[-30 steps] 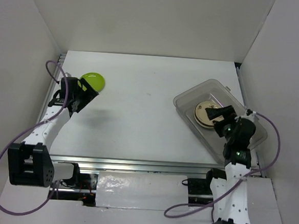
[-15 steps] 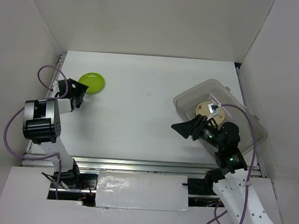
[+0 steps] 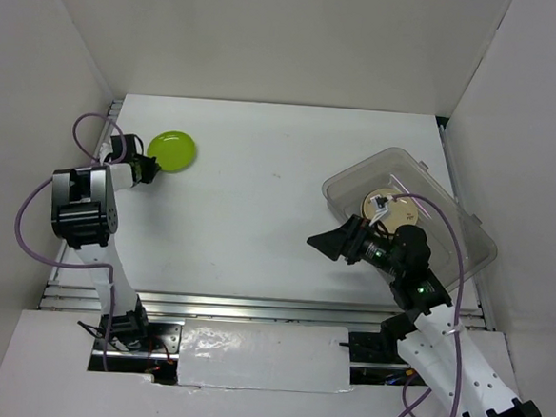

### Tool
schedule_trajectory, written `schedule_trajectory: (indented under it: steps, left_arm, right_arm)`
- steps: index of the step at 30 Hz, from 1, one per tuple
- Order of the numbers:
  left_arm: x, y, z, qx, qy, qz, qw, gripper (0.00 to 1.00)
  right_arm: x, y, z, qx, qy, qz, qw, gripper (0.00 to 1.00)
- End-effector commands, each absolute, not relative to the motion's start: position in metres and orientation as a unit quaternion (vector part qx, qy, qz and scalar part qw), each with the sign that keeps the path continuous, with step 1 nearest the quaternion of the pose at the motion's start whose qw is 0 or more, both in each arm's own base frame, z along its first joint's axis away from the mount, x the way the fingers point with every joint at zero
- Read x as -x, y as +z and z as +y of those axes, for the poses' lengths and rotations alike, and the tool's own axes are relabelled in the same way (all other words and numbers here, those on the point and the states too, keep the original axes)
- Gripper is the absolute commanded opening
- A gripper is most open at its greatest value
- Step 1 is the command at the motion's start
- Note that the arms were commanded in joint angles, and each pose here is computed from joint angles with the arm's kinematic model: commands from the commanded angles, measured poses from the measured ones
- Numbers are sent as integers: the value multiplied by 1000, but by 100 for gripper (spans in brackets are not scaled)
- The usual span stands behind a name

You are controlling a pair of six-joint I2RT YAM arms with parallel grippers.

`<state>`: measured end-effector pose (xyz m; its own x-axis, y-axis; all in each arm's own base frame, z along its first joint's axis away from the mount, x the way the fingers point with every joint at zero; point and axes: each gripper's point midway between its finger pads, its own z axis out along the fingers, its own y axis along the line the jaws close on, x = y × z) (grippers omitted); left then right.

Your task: Place the plates into the plastic bin on the countertop

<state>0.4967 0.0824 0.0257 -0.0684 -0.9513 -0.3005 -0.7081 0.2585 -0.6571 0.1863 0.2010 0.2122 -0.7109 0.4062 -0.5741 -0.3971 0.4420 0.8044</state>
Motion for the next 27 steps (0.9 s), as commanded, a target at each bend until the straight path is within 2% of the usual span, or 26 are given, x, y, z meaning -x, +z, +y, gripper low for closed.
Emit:
schedule_trajectory:
  steps: [1,5,8,9,12,15,21,23,24,25,27]
  left_arm:
    - [-451,-3,83,597,-111,746,272,0]
    - [-444,57,60,548,-153,747,344,0]
    - [-432,111,0,433,-225,778,395,0]
    - [-423,134,-42,357,-262,802,402,0]
    - [-383,161,-126,219,-341,829,385,0]
    - [-341,177,-179,134,-398,828,372,0]
    - [-285,209,-236,13,-466,817,340,0]
    - [-278,217,-242,2,-467,814,347,0]
    - [-271,224,-246,-5,-465,814,348,0]
    - [-271,225,-246,-4,-459,816,352,0]
    - [-269,224,-244,3,-442,824,354,0]
  right_arm:
    - [-190,248,202,20,532,730,429,100]
    - [-196,245,210,20,532,736,418,100]
    - [-202,255,222,35,530,735,422,100]
    - [-207,255,222,30,517,742,427,100]
    - [-224,258,224,31,474,767,432,100]
    - [-250,247,219,10,408,805,430,100]
    - [-261,227,233,22,406,818,407,98]
    - [-261,219,233,15,401,823,402,88]
    - [-261,215,233,13,397,826,400,79]
    - [-259,211,232,10,394,828,399,65]
    - [-259,210,229,1,388,829,403,51]
